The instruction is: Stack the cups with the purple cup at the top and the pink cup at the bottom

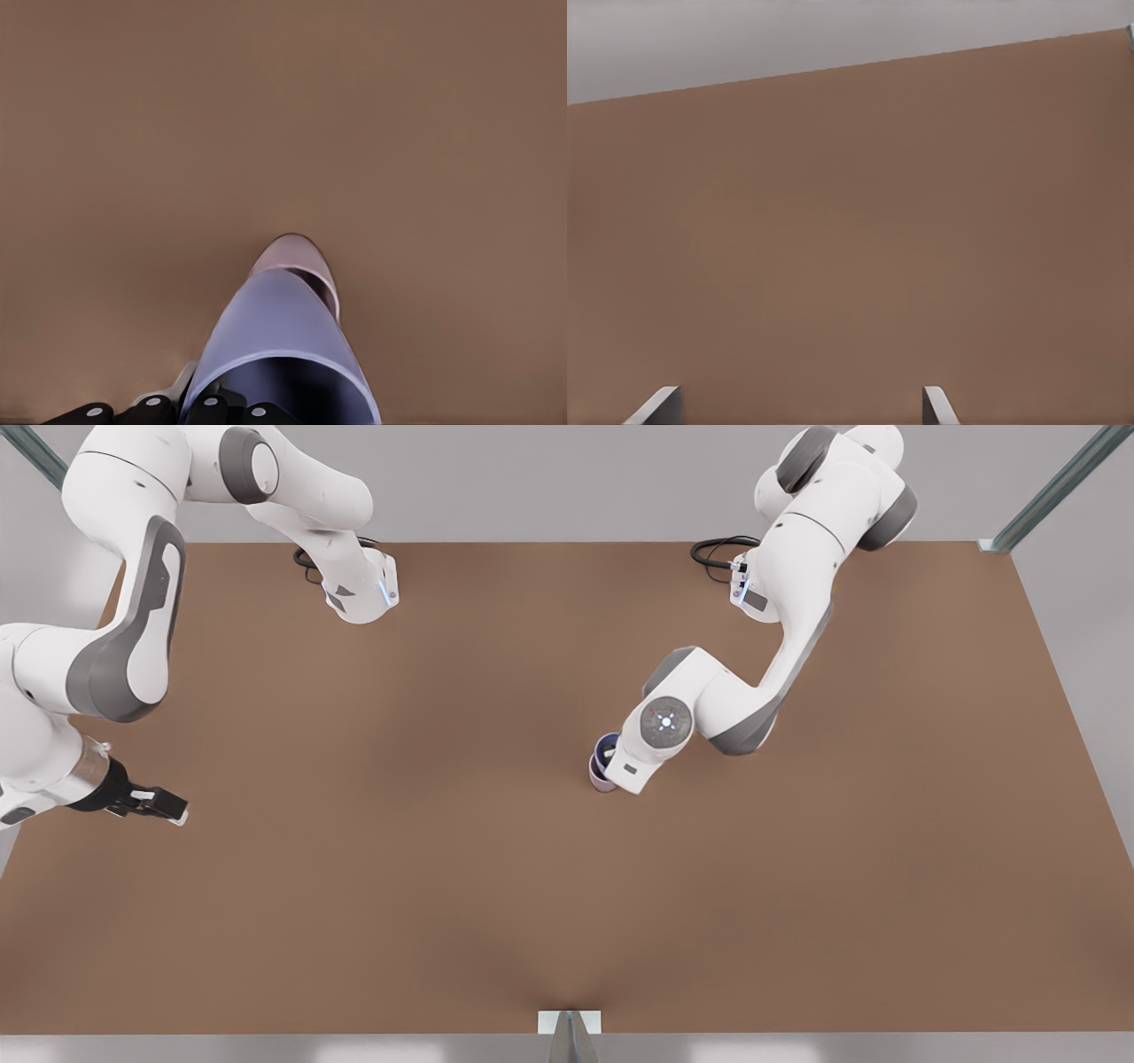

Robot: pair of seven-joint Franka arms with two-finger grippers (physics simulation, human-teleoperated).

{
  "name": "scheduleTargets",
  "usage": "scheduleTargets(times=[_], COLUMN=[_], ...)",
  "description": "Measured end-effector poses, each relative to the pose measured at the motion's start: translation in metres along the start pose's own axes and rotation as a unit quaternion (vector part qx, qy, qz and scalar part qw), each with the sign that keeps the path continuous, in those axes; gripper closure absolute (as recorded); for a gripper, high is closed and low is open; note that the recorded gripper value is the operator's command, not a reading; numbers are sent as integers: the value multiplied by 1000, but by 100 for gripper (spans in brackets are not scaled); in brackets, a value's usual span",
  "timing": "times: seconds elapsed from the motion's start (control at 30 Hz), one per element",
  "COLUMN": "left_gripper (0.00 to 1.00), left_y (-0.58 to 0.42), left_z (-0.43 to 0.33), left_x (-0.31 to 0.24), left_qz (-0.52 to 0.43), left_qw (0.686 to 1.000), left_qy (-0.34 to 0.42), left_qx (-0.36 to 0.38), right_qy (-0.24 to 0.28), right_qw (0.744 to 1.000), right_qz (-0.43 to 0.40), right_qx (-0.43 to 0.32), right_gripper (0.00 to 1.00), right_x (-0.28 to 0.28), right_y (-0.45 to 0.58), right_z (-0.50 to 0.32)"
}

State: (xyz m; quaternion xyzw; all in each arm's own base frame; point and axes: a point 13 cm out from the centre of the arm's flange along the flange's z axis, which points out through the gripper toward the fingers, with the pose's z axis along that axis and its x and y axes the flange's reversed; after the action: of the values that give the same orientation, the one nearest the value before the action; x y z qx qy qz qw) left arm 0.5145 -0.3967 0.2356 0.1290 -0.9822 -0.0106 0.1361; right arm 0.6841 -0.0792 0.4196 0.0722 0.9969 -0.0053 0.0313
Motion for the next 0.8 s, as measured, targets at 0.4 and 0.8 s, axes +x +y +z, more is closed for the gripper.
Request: scheduleTargets(times=[0.4, 0.8], left_gripper=[79, 72], left_y=[-7, -8], left_z=[20, 41], left_x=[13, 10], left_qz=[-47, -78], left_qw=[999, 997], left_qy=[10, 21], left_qx=[-11, -18], right_qy=[15, 10], right_qw=[1000, 1000], right_qz=[-20, -15], right_qx=[-3, -4], right_gripper=[0, 0], right_x=[2, 0], right_y=[24, 23], right_z=[20, 17])
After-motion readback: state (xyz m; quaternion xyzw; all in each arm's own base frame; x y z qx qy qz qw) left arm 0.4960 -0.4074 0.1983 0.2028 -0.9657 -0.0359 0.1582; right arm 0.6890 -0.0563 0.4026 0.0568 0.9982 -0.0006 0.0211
